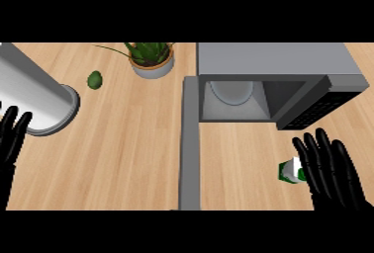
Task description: Pick up the milk, place it into the microwave and close the microwave
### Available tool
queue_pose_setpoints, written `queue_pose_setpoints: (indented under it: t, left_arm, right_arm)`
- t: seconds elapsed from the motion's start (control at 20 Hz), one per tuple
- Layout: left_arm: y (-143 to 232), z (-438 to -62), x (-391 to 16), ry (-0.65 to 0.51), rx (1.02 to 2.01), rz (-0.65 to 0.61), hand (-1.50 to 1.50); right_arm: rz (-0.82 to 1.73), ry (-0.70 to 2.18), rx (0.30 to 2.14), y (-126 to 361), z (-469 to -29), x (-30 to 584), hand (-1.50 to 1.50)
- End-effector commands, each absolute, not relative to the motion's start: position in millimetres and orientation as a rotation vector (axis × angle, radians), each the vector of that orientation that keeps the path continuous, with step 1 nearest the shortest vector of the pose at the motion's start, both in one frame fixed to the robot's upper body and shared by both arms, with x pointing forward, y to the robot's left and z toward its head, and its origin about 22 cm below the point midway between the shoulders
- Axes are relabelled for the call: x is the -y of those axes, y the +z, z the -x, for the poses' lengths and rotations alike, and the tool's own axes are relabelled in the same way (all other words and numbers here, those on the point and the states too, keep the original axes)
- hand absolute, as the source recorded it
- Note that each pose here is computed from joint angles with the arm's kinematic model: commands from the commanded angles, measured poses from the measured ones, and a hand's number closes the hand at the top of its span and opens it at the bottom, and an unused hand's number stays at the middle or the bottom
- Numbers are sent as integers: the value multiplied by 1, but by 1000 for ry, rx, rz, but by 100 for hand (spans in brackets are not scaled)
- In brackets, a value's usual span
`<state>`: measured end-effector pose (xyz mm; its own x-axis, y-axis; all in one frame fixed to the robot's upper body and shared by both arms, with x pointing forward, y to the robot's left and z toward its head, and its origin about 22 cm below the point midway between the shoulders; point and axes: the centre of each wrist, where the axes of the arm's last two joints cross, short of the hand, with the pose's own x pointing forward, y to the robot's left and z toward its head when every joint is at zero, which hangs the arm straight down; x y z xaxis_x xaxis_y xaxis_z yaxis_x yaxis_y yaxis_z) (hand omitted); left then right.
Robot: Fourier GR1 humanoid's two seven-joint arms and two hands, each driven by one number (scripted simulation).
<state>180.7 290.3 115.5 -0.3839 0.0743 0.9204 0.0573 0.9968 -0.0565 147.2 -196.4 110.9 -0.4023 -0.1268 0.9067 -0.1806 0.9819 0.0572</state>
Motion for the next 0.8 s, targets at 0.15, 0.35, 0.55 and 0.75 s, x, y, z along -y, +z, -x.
queue_pose_setpoints:
  t: [0.15, 0.35, 0.55, 0.75]
  left_arm:
    - [90, -180, -306, 34, 1962, 106, -150]
    - [101, -160, -316, 9, 1952, 105, -150]
    - [116, -153, -312, -17, 1956, 108, -150]
    - [110, -150, -311, 16, 1968, 103, -150]
  right_arm:
    - [-65, 31, 1982, 100, -157, 204, -150]
    - [-16, 6, 1929, 89, -169, 223, -150]
    - [-1, -53, 1921, 66, -191, 239, -150]
    - [22, -59, 1866, 27, -178, 226, -150]
